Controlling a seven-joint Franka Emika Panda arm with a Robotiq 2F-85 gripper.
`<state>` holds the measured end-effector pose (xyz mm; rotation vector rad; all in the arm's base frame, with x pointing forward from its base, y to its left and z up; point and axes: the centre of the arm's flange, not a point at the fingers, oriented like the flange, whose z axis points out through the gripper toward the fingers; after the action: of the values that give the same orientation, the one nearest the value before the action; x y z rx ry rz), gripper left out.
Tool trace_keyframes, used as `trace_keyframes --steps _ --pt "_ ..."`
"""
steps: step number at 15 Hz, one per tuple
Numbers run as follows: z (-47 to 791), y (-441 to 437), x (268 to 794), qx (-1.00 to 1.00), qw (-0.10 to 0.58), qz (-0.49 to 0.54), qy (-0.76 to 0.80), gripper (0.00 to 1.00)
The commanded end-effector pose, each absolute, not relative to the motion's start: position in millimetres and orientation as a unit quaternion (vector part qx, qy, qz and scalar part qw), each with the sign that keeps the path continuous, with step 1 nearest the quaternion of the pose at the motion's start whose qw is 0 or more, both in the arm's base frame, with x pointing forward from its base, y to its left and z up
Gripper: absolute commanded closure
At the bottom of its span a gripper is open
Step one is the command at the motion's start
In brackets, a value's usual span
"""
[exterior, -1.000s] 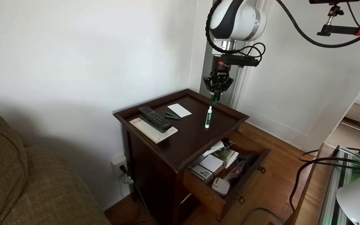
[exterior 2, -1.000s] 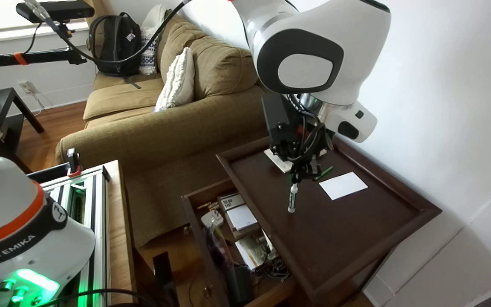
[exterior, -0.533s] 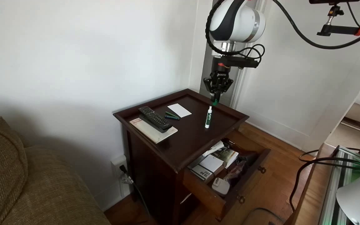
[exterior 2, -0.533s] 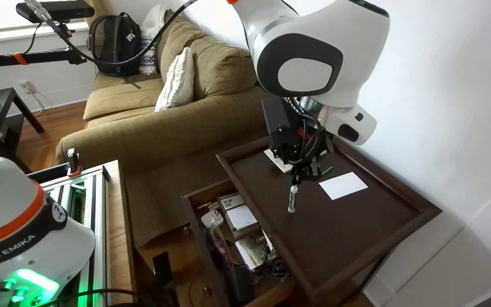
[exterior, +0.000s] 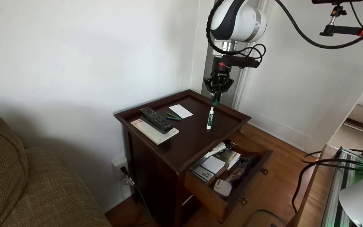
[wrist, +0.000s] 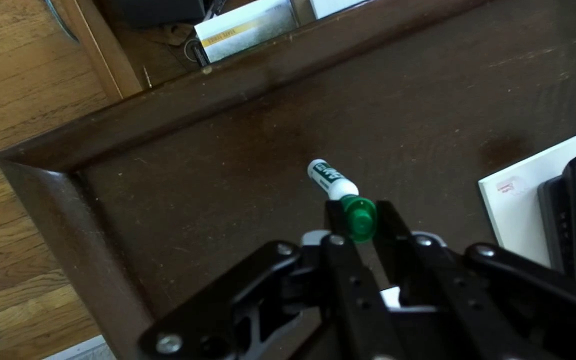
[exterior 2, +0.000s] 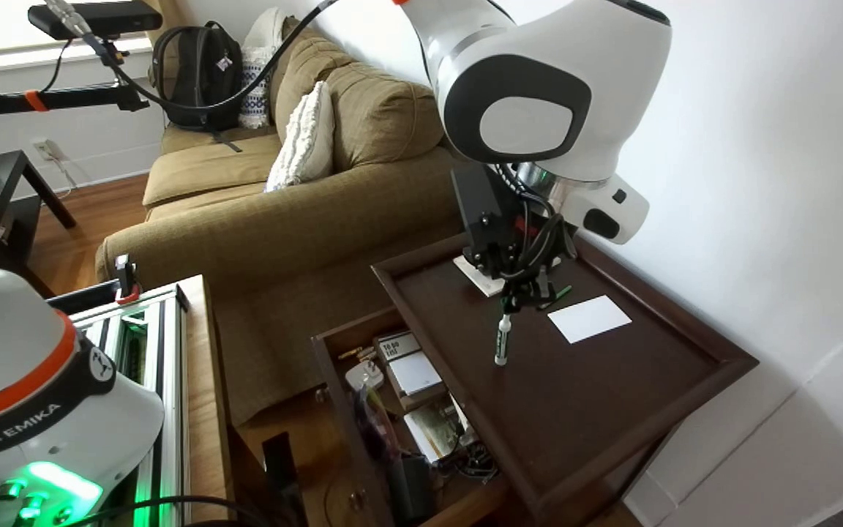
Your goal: Put the green cap on the marker
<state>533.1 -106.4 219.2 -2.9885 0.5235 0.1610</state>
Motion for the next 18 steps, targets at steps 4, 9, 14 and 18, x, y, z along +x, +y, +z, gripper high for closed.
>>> trace_keyframes --steps 4,9,14,18 --pt "206.2 -108.4 537.2 -0.983 0.064 0.046 0.169 0.95" --pt "203.7 -106.1 539.8 -0.983 0.065 0.044 0.166 0.95" --pt "200.7 -106.8 542.5 -0.983 0.06 0.049 0.164 0.95" --pt "197.6 -105.9 541.6 -0.983 0.058 0.058 0.161 0.95"
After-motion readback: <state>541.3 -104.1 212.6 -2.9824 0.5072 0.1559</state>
